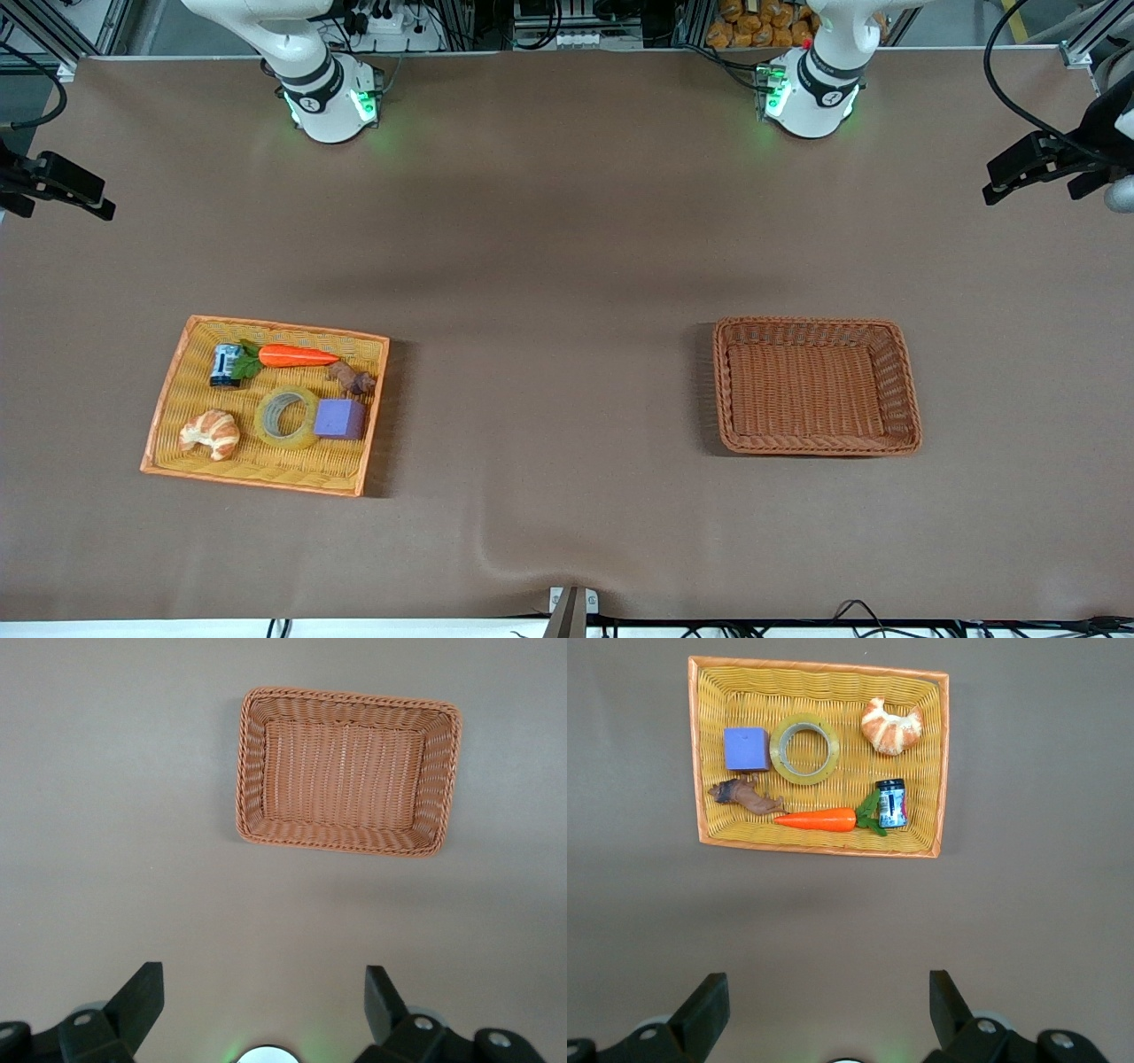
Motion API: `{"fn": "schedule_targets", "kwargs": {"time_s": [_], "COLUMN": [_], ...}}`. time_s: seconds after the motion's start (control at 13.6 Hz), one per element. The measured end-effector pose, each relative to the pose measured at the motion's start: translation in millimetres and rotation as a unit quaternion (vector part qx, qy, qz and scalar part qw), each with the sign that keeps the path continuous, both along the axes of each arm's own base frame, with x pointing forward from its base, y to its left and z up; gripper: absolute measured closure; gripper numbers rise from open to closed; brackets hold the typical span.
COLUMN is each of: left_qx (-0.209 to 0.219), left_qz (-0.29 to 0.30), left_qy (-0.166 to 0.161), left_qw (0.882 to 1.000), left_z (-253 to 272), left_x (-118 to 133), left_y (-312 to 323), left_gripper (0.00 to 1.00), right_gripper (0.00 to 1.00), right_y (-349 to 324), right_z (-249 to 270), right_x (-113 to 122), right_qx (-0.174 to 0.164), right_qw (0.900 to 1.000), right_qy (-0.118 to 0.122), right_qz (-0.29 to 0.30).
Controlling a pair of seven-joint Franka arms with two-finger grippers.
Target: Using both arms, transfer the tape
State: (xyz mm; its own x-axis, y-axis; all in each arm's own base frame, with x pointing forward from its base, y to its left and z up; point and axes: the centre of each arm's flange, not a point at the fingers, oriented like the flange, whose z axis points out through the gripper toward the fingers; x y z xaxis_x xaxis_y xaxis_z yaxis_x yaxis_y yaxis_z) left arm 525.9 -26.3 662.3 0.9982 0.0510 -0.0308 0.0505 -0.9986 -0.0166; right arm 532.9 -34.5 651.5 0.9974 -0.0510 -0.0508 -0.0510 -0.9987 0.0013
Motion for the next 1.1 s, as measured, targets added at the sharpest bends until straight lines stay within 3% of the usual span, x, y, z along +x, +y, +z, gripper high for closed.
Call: {"fn": "schedule_targets", "kwargs": {"time_s": [1.1], "left_qx": [0.0], "left_qz": [0.001], "left_qy": [0.016], "left_qw": [1.0], "left_z": [-10.8], "left_x": [-0.1], "left_y": [1.1], "left_gripper": [0.0], "right_gripper": [0.0], "right_y": [-0.5], "right_z": [-1.3], "right_x": [0.7], "right_qx": [0.0], "right_qw": [1.0], "right_qy": [0.001], "right_qz": [0.0]}}
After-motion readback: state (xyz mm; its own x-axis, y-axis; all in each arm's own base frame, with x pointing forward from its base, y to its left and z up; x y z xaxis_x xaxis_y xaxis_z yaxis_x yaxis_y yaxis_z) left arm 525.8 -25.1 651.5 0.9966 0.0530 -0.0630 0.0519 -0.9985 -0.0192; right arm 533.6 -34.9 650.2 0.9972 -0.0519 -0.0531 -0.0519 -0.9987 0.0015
